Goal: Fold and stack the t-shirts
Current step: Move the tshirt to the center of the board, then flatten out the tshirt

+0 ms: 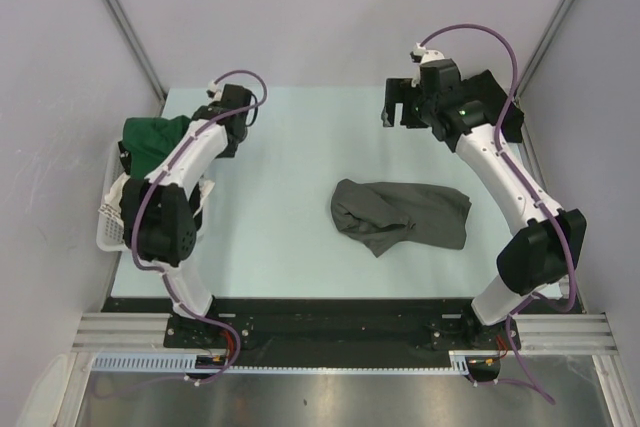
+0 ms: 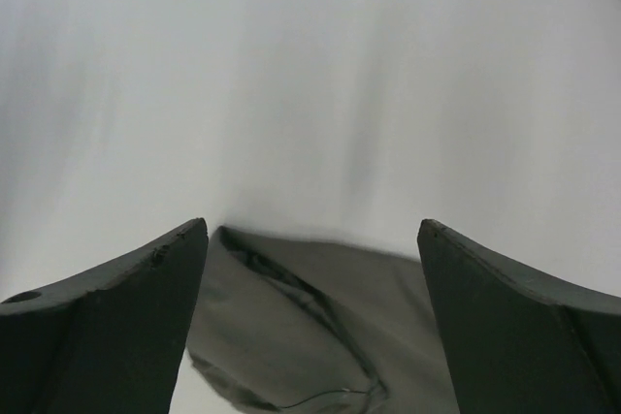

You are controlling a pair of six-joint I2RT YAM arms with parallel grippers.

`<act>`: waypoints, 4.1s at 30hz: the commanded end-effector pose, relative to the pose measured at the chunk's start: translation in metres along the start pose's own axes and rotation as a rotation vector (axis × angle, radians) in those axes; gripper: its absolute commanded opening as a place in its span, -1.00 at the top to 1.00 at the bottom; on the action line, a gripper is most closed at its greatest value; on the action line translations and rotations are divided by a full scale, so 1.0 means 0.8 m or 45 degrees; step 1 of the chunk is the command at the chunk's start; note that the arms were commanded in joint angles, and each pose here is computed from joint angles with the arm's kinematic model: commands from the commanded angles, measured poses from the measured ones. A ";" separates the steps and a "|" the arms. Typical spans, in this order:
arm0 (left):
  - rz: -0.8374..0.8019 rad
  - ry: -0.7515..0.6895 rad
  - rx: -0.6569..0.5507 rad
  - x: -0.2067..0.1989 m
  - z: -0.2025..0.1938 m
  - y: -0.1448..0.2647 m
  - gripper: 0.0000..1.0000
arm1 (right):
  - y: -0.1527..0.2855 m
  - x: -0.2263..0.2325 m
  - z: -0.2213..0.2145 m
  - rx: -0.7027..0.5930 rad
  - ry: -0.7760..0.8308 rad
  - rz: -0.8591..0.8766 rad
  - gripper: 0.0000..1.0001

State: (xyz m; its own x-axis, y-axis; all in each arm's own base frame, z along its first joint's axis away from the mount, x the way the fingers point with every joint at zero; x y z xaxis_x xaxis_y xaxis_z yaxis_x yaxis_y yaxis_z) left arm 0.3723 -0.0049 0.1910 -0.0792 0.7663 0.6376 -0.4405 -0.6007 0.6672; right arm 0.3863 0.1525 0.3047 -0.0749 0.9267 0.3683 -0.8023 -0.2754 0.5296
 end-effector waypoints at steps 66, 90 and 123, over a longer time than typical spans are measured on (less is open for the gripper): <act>-1.214 -0.778 -0.682 -0.447 -0.050 0.358 -0.53 | 0.102 -0.193 -0.020 0.049 -0.500 -0.509 -0.99; -1.240 -0.783 -0.633 -0.493 -0.051 0.340 -0.54 | 0.083 -0.192 -0.034 0.144 -0.505 -0.484 -0.99; -1.177 -0.685 -0.645 -0.473 -0.012 0.319 -0.45 | 0.076 -0.187 -0.042 0.191 -0.485 -0.484 -0.99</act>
State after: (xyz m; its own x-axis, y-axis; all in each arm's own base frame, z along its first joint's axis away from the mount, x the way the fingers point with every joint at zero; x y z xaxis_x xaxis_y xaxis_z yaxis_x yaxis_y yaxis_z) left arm 0.2748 -0.4374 0.0847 0.7993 0.5726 0.1823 -0.4189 0.3135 0.8522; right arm 0.3288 0.0035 0.2542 0.4536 0.8142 0.3624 -0.6335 0.0085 0.7737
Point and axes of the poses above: each gripper's point midway between its finger pads, its own y axis back along the fingers, its own x axis along the line the jaws close on, z = x × y, the point moved 6 cm from there along y, back along the fingers, and after that the axes turned 13 degrees about -y, right-handed, at the moved point
